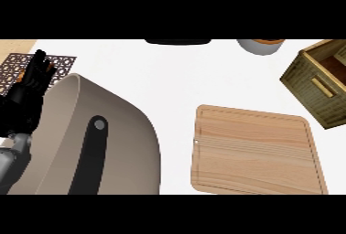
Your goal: Pick the lemon from the cutting board and place it in the basket
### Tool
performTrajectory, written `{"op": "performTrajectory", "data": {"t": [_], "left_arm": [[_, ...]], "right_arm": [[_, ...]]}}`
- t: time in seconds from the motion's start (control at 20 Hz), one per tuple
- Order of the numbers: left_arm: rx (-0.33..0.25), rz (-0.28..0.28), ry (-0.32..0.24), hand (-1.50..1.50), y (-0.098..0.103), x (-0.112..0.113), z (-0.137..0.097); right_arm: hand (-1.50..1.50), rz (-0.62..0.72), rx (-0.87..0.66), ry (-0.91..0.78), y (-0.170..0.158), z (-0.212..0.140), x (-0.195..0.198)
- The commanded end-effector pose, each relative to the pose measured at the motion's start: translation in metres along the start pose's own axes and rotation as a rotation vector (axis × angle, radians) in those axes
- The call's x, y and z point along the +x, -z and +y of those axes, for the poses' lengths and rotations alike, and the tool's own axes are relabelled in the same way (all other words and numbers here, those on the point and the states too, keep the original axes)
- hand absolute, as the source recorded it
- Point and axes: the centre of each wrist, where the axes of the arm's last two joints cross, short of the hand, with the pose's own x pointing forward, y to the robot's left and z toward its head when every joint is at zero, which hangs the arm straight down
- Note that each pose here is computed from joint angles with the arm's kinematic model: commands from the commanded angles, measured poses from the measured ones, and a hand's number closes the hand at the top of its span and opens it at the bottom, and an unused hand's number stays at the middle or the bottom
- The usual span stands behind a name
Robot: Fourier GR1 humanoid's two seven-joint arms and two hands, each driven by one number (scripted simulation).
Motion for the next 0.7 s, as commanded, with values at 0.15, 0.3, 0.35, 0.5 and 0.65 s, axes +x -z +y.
{"op": "performTrajectory", "data": {"t": [0.15, 0.3, 0.35, 0.5, 0.65], "left_arm": [[-0.056, 0.118, -0.062, 0.00, -0.009, -0.017, -0.016], [-0.061, 0.118, -0.065, 0.00, -0.008, -0.013, -0.029], [-0.065, 0.119, -0.065, 0.00, -0.017, -0.029, -0.018], [-0.056, 0.114, -0.068, 0.00, -0.008, -0.031, -0.023], [-0.057, 0.116, -0.059, 0.00, -0.009, -0.028, -0.024]], "right_arm": [[1.50, -0.262, -0.096, -0.509, 0.017, -0.014, -0.023], [1.50, -0.291, -0.109, -0.574, 0.018, -0.016, -0.021], [1.50, -0.291, -0.109, -0.567, 0.019, -0.019, -0.019], [1.50, -0.289, -0.120, -0.550, 0.022, -0.026, -0.011], [1.50, -0.252, -0.110, -0.550, 0.021, -0.030, 0.000]]}}
